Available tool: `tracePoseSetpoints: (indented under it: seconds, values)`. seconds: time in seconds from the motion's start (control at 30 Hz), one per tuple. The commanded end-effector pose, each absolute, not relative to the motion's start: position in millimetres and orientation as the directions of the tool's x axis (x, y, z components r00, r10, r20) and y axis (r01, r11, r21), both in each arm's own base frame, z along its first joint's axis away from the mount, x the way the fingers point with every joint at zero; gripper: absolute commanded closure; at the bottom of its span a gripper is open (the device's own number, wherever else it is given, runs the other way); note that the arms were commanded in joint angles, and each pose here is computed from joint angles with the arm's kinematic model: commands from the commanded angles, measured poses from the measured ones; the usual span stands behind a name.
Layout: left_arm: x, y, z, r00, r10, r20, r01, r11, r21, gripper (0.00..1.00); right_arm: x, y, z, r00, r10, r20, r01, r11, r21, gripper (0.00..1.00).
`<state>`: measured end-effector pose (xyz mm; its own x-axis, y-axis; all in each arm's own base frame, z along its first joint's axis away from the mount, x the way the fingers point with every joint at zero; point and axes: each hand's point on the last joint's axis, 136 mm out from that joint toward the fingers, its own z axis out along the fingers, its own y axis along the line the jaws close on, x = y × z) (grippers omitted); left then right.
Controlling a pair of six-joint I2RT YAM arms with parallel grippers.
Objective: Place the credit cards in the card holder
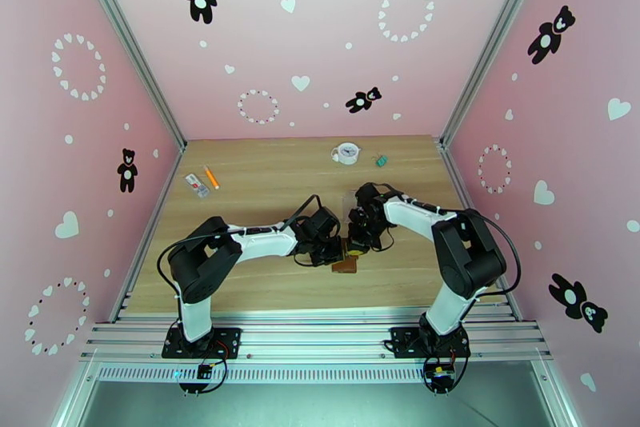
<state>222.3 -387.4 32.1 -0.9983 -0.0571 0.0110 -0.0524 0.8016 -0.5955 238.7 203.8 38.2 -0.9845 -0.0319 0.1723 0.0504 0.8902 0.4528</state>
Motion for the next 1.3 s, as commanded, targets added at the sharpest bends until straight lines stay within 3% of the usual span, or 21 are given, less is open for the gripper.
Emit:
tracePoseSetpoints:
  seconds: [0.0,1.27]
  values:
    - [213,-377,10,-0.997,-0.054,0.049,-0.072,0.835,-0.546,0.97,246,212,39,-0.986,-0.033,0.163,0.047,0.884,0.465,1.0]
    - [213,-376,9,-0.997,-0.064,0.048,-0.08,0.836,-0.544,0.97,236,209,12,-0.97,-0.058,0.238,0.048,0.908,0.417,1.0]
